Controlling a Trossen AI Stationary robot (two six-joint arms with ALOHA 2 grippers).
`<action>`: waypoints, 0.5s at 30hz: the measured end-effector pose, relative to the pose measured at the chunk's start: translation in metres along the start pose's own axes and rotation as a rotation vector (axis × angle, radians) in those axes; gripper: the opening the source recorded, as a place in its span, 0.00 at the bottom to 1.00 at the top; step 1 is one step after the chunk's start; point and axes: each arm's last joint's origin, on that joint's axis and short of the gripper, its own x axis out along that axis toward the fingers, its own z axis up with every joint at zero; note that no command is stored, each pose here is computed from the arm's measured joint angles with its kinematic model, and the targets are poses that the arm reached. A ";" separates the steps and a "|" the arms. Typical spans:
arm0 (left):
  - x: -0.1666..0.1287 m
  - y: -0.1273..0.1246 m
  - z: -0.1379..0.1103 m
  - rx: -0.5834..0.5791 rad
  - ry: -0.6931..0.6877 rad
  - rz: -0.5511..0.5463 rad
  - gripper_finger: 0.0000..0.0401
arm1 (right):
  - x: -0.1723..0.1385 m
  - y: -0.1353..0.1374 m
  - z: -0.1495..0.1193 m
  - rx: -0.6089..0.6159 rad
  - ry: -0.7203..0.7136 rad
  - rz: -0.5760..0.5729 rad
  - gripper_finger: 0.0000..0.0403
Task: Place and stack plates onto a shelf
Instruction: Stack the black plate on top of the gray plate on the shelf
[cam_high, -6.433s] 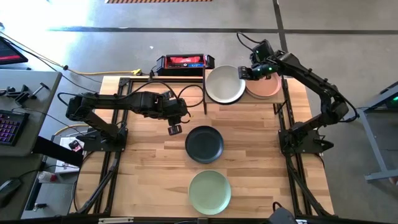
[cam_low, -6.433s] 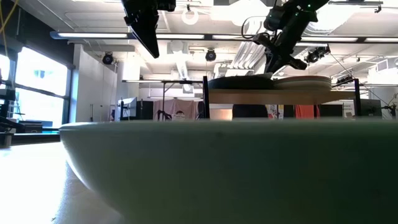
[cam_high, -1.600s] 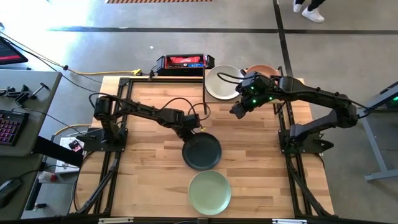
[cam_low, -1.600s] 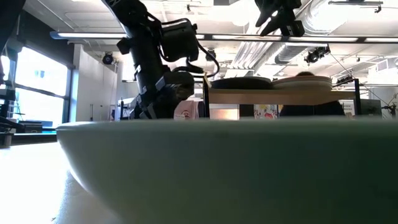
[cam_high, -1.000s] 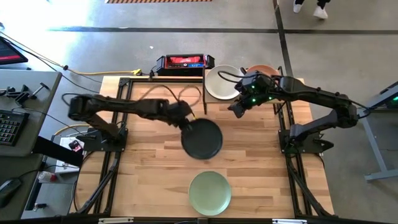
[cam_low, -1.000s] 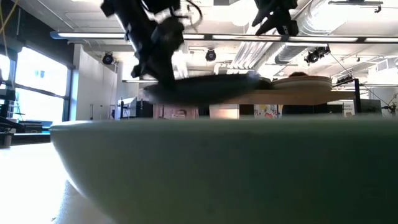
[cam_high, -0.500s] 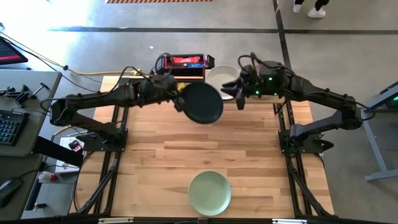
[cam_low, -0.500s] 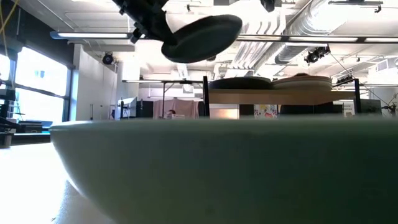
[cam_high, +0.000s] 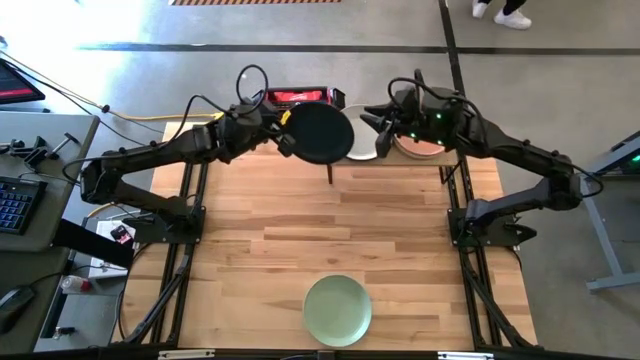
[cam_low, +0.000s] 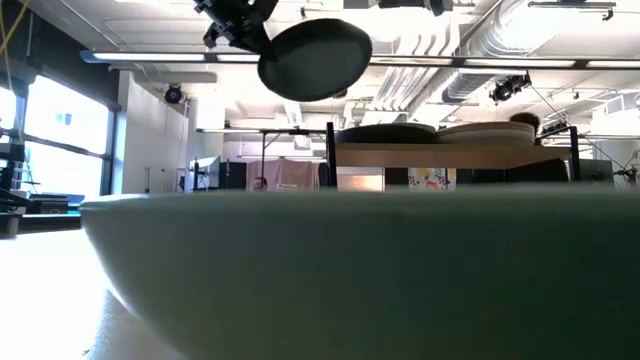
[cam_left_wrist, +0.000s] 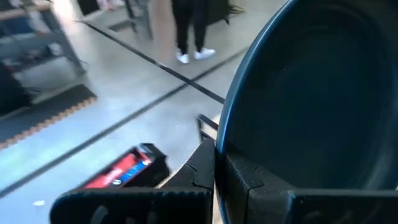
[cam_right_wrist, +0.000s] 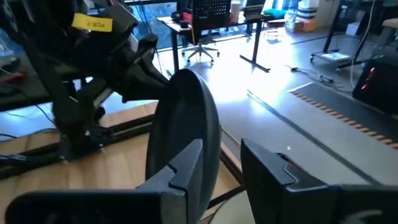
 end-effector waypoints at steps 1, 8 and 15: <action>0.000 0.000 0.000 0.002 -0.005 0.017 0.00 | 0.001 -0.001 -0.001 -0.012 0.005 -0.004 0.23; 0.000 0.001 0.002 -0.010 -0.019 0.040 0.00 | 0.015 -0.001 -0.009 -0.061 0.060 -0.033 0.30; 0.000 0.001 0.002 -0.038 -0.021 0.045 0.00 | 0.031 0.004 -0.019 -0.029 0.119 -0.029 0.34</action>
